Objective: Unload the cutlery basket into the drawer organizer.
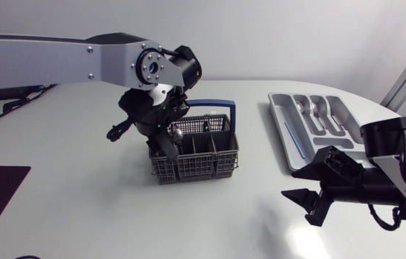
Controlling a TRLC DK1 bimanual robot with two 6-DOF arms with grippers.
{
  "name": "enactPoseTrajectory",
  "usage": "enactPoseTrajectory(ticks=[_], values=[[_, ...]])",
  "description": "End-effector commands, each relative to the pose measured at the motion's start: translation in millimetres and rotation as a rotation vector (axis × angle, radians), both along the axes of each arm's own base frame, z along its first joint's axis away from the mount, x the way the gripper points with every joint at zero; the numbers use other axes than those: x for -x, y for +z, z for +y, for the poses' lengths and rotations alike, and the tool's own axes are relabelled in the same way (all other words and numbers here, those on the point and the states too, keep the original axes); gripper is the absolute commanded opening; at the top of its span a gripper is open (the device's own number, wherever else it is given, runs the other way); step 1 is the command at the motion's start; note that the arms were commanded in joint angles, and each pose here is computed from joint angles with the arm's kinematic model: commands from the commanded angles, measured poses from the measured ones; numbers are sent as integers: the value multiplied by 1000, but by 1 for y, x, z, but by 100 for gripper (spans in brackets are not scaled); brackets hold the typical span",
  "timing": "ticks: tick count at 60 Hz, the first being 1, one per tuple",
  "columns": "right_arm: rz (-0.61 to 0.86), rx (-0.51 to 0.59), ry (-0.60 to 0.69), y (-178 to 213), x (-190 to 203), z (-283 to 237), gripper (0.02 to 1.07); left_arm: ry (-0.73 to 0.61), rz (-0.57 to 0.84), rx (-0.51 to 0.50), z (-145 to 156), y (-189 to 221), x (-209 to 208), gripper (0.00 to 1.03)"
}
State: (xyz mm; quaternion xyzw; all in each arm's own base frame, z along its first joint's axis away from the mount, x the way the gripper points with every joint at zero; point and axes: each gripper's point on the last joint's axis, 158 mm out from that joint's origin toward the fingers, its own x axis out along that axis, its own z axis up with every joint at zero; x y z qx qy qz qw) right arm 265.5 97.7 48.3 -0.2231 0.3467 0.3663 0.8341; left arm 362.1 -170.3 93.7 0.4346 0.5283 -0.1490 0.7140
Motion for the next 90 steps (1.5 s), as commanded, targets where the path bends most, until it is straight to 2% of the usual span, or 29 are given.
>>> enactPoseTrajectory(ticks=[1, 22, 33, 39, 53, 67, 90], values=[[23, -12, -25, 1, 0, 2, 75, -23, 11, -27, 7, -5, 8, 48], [16, -9, -22, 8, 9, 17, 75, -93, -57, 79, -7, 20, 10, 48], [-23, -55, 22, 45, 10, 50, 75, -128, -91, 227, 3, 34, 21, 48], [50, -107, -2, 62, 0, 78, 75, -148, -129, 288, 17, 28, 28, 48], [154, -170, 52, 85, -15, 155, 75, -183, -179, 479, 30, 8, 33, 48], [264, -170, 86, 71, -24, 221, 75, -272, -219, 593, 35, -12, 39, 48], [339, -213, 25, 59, -61, 265, 74, -396, -216, 681, 12, -30, 44, 48]])
